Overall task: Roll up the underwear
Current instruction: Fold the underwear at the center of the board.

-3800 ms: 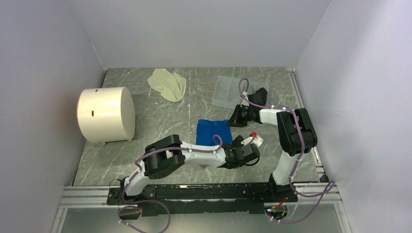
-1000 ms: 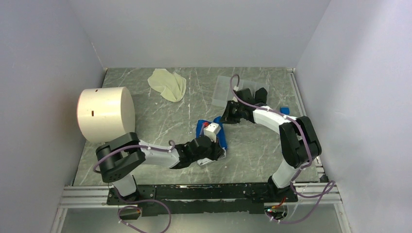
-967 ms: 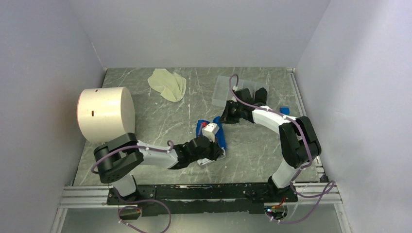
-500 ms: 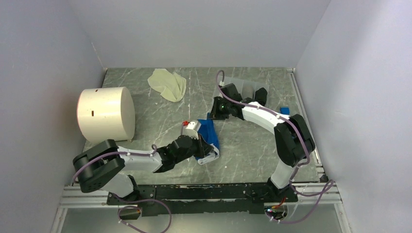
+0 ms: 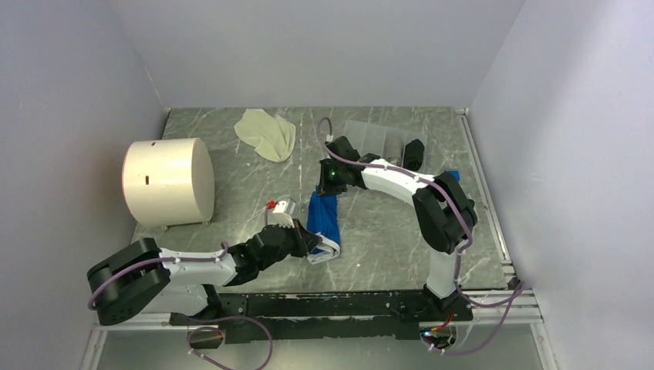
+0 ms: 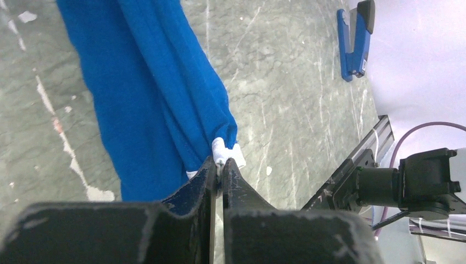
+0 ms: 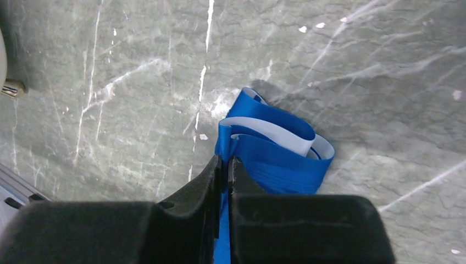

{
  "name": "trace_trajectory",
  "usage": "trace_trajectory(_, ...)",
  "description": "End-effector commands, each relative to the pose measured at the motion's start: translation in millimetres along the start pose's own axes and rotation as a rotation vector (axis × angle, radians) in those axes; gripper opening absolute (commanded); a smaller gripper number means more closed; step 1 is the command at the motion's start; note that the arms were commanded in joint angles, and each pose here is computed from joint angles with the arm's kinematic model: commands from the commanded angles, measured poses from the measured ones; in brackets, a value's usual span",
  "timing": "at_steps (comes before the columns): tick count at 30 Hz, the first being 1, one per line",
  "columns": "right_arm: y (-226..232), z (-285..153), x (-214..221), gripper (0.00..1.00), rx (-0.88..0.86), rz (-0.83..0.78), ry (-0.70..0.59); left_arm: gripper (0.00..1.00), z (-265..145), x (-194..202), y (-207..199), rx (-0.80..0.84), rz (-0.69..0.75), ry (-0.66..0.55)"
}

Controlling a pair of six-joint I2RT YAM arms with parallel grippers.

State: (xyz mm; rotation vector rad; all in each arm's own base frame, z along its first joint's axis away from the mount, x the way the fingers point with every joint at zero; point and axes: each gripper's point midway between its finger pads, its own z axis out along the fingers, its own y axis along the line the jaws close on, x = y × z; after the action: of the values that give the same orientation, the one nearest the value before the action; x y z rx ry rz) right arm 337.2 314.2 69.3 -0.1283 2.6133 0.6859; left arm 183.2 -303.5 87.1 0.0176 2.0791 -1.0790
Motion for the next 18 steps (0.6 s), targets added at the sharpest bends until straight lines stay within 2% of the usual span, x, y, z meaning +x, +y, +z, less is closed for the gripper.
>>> trace_trajectory(1,13,5,-17,0.01,0.009,-0.019,-0.043,0.05,-7,2,11,-0.026,-0.02,-0.009)
trace_trajectory(9,3,15,-13,0.05,0.101,-0.014,-0.055,0.05,-10,5,29,-0.11,0.015,0.007)
trace_trajectory(18,-8,-2,-24,0.05,0.16,0.011,-0.142,0.05,-8,1,18,-0.065,0.036,0.028)
